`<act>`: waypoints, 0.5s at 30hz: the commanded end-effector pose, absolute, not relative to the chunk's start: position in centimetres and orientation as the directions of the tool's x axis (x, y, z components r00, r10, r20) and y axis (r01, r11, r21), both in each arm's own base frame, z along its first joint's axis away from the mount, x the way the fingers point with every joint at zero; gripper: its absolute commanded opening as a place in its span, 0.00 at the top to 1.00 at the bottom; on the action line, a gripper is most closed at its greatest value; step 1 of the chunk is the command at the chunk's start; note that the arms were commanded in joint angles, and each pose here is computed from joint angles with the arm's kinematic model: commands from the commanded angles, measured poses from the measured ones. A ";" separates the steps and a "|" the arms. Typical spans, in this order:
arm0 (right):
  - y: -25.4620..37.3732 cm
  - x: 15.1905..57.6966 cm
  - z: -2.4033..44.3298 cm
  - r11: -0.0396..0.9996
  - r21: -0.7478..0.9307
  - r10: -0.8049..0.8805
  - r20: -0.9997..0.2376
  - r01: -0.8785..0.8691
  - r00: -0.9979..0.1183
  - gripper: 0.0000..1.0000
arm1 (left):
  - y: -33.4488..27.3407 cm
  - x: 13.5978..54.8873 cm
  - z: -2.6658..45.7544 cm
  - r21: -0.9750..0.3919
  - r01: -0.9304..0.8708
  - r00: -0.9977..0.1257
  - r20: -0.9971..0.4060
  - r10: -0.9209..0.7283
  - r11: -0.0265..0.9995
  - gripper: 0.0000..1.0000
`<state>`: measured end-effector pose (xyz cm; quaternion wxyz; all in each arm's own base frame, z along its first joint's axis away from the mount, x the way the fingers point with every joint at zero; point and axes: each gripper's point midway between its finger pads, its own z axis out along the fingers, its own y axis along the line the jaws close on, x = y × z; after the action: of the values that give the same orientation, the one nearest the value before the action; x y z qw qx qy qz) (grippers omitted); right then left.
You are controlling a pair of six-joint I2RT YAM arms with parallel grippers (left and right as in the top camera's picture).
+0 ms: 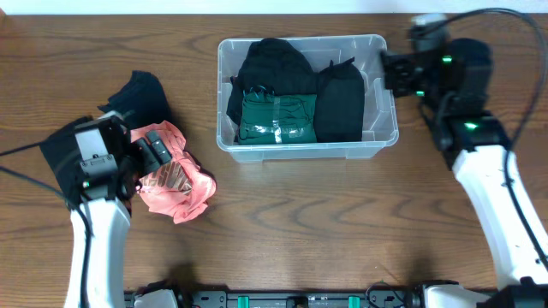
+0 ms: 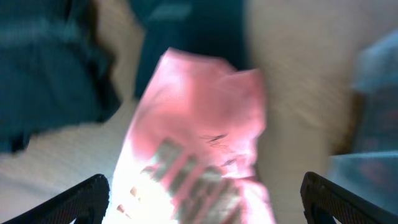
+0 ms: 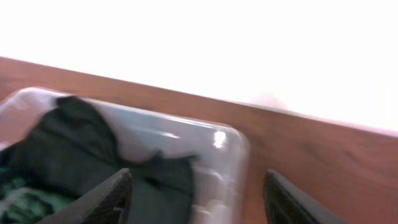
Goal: Pack container
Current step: 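Grasp the pink shirt with the left gripper and lift it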
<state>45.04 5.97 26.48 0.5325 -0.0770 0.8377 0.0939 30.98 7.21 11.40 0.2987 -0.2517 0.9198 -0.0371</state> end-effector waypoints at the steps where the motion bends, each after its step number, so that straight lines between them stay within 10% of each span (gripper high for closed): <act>1: 3.4 44.6 24.2 0.984 0.131 0.051 -0.858 -0.122 -0.511 0.36 | 8.0 30.9 8.7 -0.244 -0.527 -0.695 -0.427 -0.578 0.814 0.02; 15: -0.5 43.0 20.9 0.997 0.078 0.079 -0.777 0.029 -0.624 0.35 | 5.3 30.6 0.3 -0.322 -0.524 -0.796 -0.145 -0.588 0.788 0.01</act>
<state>43.02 0.41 21.15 0.4360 0.0122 0.8987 0.0459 29.66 6.87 0.51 0.1240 -0.3053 0.9410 -0.0774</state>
